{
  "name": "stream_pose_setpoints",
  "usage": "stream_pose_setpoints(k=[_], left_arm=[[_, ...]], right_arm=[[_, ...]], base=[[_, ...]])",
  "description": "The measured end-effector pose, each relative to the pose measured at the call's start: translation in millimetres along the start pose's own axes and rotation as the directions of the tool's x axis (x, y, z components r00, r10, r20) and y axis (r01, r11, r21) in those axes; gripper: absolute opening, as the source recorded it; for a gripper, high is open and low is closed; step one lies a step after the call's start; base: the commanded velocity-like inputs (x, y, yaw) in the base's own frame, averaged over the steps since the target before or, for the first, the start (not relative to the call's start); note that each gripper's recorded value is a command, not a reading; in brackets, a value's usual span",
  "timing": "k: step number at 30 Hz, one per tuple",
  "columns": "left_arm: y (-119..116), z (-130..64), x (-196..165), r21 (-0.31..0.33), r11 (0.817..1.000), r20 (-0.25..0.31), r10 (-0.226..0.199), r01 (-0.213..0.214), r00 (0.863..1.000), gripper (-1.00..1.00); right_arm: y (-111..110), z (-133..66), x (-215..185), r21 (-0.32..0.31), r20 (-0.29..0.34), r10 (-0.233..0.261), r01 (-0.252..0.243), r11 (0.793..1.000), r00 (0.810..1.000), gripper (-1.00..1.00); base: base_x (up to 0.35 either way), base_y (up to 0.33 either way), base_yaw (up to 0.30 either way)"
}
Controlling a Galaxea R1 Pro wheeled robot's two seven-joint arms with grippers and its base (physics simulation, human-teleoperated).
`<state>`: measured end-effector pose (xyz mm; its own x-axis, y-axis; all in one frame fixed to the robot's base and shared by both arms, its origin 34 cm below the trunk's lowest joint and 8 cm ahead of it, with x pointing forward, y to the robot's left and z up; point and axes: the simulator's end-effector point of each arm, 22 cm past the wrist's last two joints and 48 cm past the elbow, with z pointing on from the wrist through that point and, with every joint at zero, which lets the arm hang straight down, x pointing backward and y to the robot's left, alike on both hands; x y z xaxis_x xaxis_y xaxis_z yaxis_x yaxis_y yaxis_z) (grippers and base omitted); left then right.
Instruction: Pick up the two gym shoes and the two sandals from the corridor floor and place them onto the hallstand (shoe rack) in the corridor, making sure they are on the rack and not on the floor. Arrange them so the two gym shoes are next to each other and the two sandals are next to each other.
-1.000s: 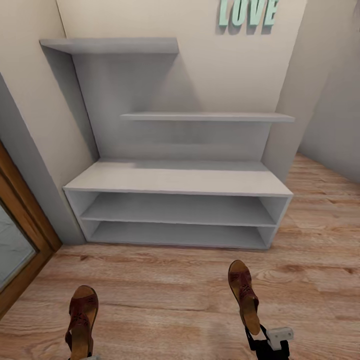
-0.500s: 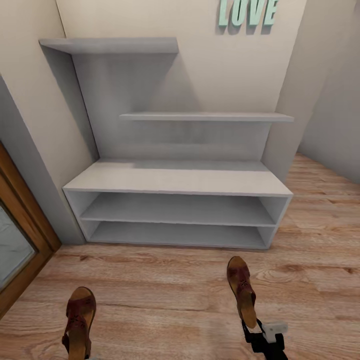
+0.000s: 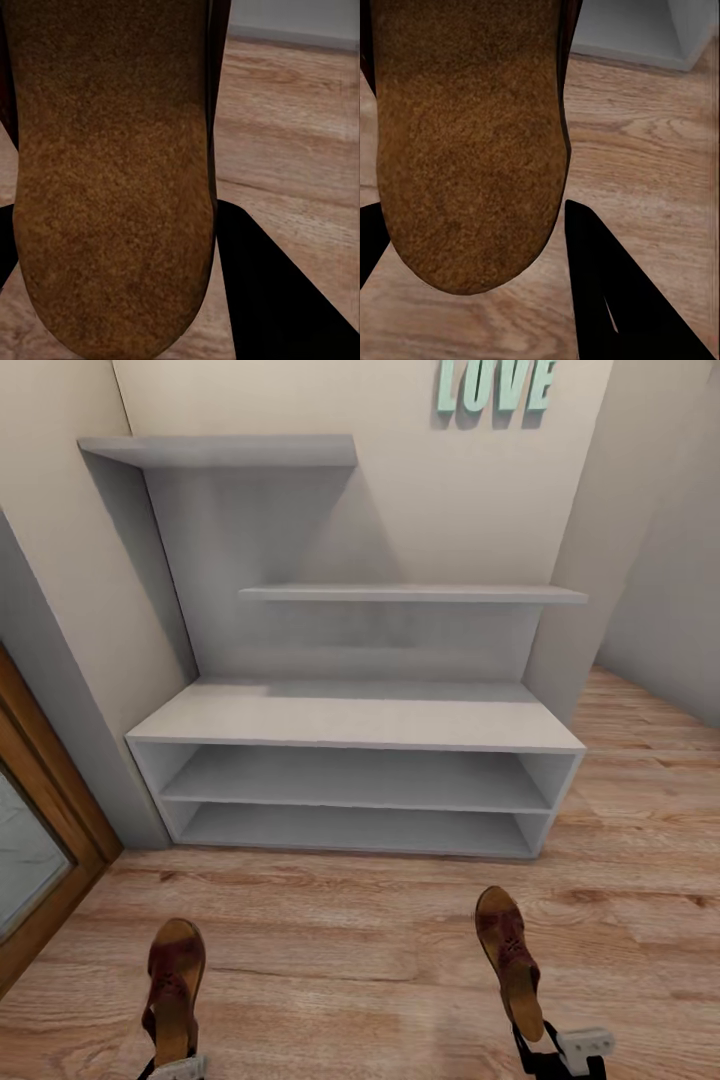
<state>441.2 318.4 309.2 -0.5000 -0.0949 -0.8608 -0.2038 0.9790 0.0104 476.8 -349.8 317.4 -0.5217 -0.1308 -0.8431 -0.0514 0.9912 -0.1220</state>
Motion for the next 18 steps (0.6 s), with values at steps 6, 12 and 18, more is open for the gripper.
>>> stream_pose_setpoints(k=[6,12,18], left_arm=[[-2.8,13.4,-19.0,-0.009,1.000,0.033,0.003,-0.003,0.999,-1.00],[-2.4,23.6,-35.4,-0.021,1.000,0.063,0.009,-0.008,0.998,-1.00],[20.0,22.6,-38.6,-0.123,0.992,0.072,0.022,-0.013,0.997,-1.00]], right_arm=[[-15.9,-2.8,2.9,0.044,-0.004,0.016,-0.016,0.999,1.000,-1.00],[-27.1,-5.4,5.4,0.076,-0.005,0.036,-0.035,0.996,0.999,-1.00],[-60.3,-17.0,16.3,0.182,-0.007,0.110,-0.107,0.977,0.994,-1.00]], base=[[0.000,0.000,0.000],[0.000,0.000,0.000],[0.000,0.000,0.000]])
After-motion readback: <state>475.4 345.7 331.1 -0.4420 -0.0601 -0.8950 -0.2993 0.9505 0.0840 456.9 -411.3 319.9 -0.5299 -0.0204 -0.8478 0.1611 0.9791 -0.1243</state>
